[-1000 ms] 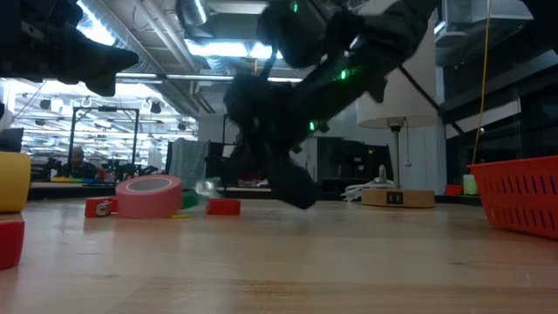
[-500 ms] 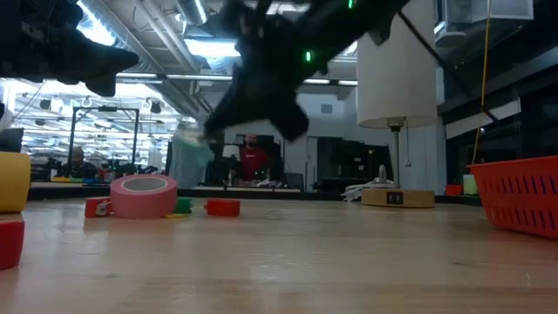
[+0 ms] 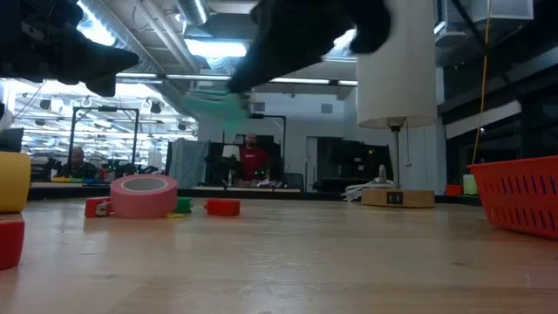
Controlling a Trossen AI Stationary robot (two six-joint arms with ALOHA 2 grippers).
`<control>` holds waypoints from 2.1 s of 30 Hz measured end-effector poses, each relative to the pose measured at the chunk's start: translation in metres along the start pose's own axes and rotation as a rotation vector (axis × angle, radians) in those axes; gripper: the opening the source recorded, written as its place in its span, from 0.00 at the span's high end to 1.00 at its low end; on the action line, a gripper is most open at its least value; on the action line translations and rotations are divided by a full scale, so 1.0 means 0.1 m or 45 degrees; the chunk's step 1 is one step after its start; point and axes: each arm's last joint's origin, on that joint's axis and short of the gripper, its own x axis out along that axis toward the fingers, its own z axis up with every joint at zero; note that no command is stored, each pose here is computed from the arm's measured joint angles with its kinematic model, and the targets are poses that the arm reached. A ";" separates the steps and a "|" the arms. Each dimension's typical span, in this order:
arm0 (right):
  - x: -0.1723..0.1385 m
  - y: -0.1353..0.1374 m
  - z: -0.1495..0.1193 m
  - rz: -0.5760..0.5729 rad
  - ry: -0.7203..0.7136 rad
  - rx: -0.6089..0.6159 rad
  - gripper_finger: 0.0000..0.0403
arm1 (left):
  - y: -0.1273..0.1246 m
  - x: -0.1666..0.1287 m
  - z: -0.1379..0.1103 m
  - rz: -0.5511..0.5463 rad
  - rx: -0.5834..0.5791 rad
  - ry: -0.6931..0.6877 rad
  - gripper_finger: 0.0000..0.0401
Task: Pick and place Stapler, Stapler remover, tape
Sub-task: Put the light blue staple remover into the blue basket
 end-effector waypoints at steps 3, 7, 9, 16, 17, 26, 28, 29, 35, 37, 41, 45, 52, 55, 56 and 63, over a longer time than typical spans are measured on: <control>-0.08 0.08 0.01 0.067 0.014 0.095 1.00 | 0.00 0.00 -0.01 0.000 0.003 0.008 0.99; -0.27 0.14 -0.01 0.174 0.086 0.210 1.00 | 0.00 0.00 0.00 0.000 0.001 0.002 0.99; -0.35 0.16 -0.03 0.221 0.132 0.263 1.00 | 0.00 0.00 -0.01 0.000 0.003 0.007 0.99; -0.61 0.29 -0.13 0.357 0.339 0.428 1.00 | 0.00 0.00 -0.01 0.000 0.005 0.014 0.99; -0.64 0.30 -0.14 0.368 0.365 0.460 1.00 | 0.00 0.00 -0.01 0.000 0.005 0.013 0.99; -0.99 0.36 -0.30 0.409 0.678 0.711 1.00 | 0.00 0.00 0.00 0.000 0.002 0.006 0.99; -1.07 0.35 -0.32 0.420 0.720 0.762 1.00 | 0.00 0.00 0.00 0.000 0.002 0.007 0.99; -1.11 0.35 -0.33 0.424 0.743 0.785 1.00 | 0.00 0.00 0.00 0.000 0.003 0.007 0.99; -1.28 0.36 -0.39 0.445 0.906 0.912 1.00 | 0.00 0.00 0.00 0.000 0.003 0.007 0.99; -1.31 0.38 -0.42 0.433 0.966 0.939 1.00 | 0.00 0.00 0.00 0.000 0.003 0.007 0.99; -1.37 0.44 -0.45 0.406 1.056 1.010 1.00 | 0.00 0.00 0.00 0.001 0.002 0.007 0.99; -1.41 0.51 -0.46 0.392 1.114 1.083 1.00 | 0.00 0.00 0.00 0.001 0.002 0.006 0.99; -1.46 0.65 -0.45 0.431 1.231 1.245 1.00 | 0.00 0.00 0.00 0.000 0.003 0.007 0.99; -1.47 0.70 -0.45 0.418 1.256 1.273 0.99 | 0.00 0.00 0.00 0.000 0.003 0.007 0.99; -1.47 0.72 -0.45 0.412 1.259 1.285 0.99 | 0.00 0.00 0.00 0.001 0.002 0.007 0.99; -1.38 0.81 -0.55 0.369 1.318 1.414 0.97 | 0.00 0.00 0.00 0.000 0.003 0.008 0.99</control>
